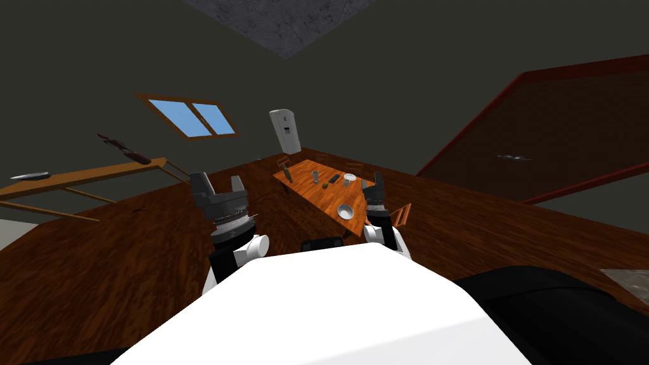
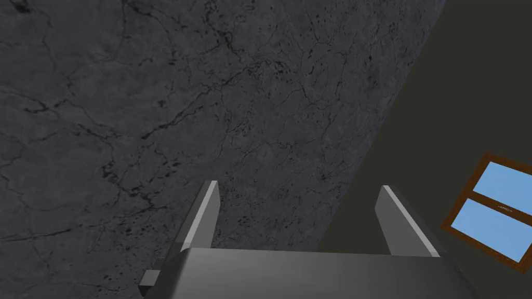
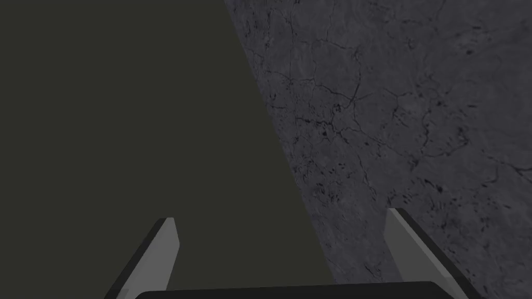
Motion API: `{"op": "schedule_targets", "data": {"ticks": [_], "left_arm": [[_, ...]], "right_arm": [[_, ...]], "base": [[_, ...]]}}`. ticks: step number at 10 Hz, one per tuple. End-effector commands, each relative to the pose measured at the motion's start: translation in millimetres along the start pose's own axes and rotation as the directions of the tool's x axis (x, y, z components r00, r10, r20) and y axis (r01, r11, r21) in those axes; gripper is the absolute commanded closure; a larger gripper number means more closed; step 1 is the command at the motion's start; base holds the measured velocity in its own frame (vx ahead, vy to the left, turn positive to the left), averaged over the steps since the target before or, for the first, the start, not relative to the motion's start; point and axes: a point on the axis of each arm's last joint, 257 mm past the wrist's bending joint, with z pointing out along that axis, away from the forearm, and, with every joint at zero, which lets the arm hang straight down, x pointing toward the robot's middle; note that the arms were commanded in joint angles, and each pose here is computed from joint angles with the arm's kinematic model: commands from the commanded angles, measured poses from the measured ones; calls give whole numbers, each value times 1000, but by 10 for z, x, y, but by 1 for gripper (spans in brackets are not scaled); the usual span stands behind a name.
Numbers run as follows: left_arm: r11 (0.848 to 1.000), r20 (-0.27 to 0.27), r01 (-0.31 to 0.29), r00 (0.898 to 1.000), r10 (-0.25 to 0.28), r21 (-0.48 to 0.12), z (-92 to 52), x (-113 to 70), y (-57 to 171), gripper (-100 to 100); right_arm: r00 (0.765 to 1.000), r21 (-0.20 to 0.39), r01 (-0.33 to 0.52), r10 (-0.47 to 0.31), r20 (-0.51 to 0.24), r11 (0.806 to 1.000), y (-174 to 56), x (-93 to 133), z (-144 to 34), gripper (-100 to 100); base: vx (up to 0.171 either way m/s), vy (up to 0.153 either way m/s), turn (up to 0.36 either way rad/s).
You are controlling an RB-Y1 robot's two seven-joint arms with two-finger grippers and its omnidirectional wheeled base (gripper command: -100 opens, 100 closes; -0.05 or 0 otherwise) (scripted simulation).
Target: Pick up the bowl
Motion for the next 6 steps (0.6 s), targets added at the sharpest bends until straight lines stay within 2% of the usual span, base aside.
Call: {"op": "schedule_targets", "data": {"ticks": [1, 4, 6], "left_arm": [[1000, 0, 0, 1000, 0, 0, 0, 0, 0, 0], [1000, 0, 0, 1000, 0, 0, 0, 0, 0, 0], [1000, 0, 0, 1000, 0, 0, 0, 0, 0, 0]], "right_arm": [[999, 22, 36, -36, -33, 999, -102, 39, -21, -100], [988, 69, 123, -115, -105, 990, -360, 108, -91, -100], [967, 108, 206, -186, -172, 973, -609, 146, -177, -100]], "base": [[-52, 25, 48], [-86, 42, 68], [-81, 35, 82]]}}
